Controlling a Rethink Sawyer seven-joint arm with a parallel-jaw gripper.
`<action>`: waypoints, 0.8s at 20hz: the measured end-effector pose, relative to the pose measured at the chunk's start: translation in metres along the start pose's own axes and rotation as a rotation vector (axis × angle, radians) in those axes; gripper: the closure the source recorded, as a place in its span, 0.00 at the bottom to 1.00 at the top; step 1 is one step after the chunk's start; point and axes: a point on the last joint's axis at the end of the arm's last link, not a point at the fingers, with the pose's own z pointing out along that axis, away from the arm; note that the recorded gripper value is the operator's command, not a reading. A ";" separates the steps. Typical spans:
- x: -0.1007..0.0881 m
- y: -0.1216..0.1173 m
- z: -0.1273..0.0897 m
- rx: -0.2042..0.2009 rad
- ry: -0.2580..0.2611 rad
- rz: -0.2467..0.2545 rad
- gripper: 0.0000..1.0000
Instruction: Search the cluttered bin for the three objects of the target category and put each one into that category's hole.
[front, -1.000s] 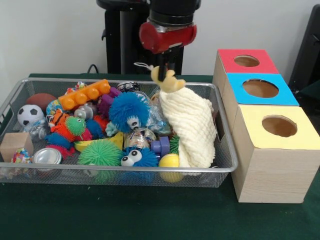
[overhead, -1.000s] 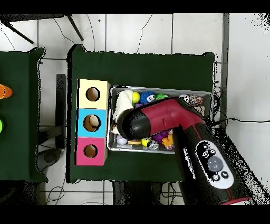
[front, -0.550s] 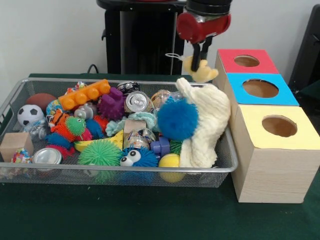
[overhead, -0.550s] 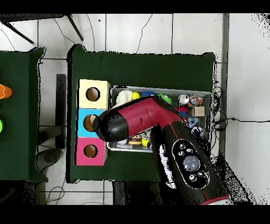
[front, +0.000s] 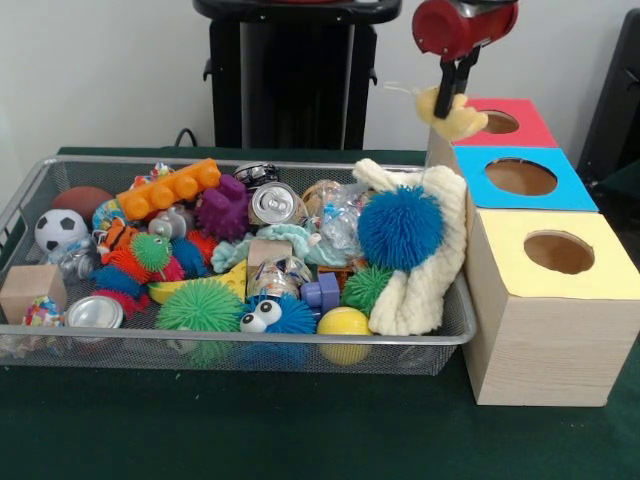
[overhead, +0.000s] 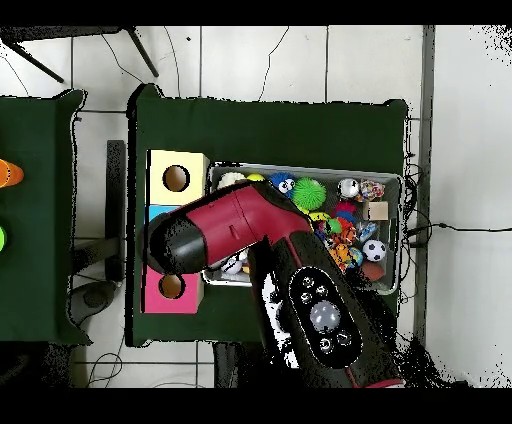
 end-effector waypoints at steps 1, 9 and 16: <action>0.000 0.000 -0.002 0.002 -0.001 0.001 1.00; 0.003 0.009 -0.008 0.011 0.007 -0.011 1.00; 0.006 0.033 0.000 -0.002 0.038 -0.045 1.00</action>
